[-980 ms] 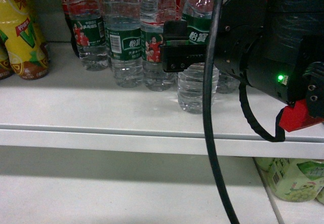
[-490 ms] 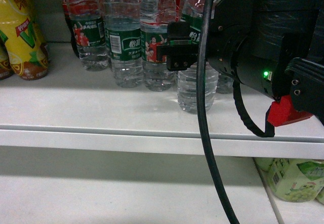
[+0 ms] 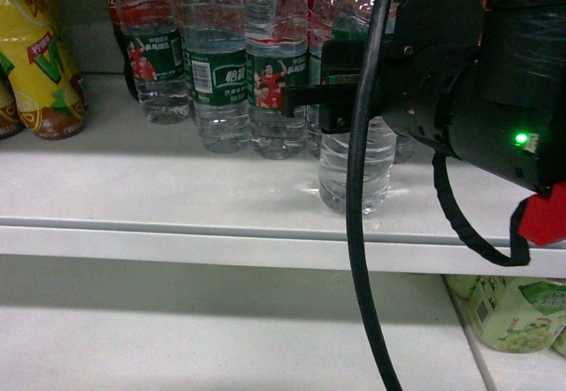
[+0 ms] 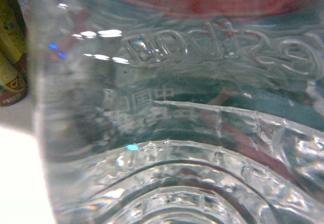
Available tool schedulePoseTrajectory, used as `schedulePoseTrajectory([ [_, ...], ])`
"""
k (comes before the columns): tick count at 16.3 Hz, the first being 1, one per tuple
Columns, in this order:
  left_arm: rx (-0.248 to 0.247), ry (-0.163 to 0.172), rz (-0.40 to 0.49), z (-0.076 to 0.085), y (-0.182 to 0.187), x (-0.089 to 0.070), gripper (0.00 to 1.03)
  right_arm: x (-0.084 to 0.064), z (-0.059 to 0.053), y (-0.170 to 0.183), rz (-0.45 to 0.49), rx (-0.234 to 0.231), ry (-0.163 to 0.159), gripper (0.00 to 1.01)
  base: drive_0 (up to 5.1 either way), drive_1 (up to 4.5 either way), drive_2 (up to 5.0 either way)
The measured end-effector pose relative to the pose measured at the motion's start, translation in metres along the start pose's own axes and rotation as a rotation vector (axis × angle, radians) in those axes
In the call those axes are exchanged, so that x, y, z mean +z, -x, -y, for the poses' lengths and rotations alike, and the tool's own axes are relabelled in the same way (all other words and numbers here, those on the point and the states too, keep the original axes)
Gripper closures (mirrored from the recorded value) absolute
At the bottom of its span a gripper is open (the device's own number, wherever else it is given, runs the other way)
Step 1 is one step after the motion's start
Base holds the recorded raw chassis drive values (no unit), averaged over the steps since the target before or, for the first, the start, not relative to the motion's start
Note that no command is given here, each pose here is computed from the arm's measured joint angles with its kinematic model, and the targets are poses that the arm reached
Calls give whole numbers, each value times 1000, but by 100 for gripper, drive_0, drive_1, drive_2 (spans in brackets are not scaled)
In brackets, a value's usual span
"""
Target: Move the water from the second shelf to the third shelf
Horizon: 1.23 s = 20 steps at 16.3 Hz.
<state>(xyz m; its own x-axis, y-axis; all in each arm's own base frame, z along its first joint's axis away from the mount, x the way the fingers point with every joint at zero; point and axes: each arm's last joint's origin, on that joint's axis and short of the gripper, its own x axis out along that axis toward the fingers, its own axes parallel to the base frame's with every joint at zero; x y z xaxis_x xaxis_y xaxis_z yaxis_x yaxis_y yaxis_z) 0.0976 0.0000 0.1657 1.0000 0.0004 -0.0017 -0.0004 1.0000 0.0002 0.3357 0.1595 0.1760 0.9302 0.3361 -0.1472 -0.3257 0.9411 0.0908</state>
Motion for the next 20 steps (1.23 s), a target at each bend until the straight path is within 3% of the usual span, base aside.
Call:
schedulePoseTrajectory([
  [2,0,0,0,0,0,0,5,-1,3,17,-10,7,0,57,0,0,0],
  [5,0,0,0,0,0,0,5,-3,19,56,-22,-5,-5,57,0,0,0],
  [6,0,0,0,0,0,0,5,-2,28,68,-16,-30,-9,57,0,0,0],
  [8,0,0,0,0,0,0,5,-6,60,129,-12,-125,-22,57,0,0,0],
  [9,0,0,0,0,0,0,5,-3,68,159,25,-187,-28,57,0,0,0],
  [16,0,0,0,0,0,0,5,10,79,218,93,-305,-70,57,0,0,0],
  [18,0,0,0,0,0,0,5,13,81,234,103,-329,-107,57,0,0,0],
  [20,0,0,0,0,0,0,5,12,81,242,97,-339,-125,57,0,0,0],
])
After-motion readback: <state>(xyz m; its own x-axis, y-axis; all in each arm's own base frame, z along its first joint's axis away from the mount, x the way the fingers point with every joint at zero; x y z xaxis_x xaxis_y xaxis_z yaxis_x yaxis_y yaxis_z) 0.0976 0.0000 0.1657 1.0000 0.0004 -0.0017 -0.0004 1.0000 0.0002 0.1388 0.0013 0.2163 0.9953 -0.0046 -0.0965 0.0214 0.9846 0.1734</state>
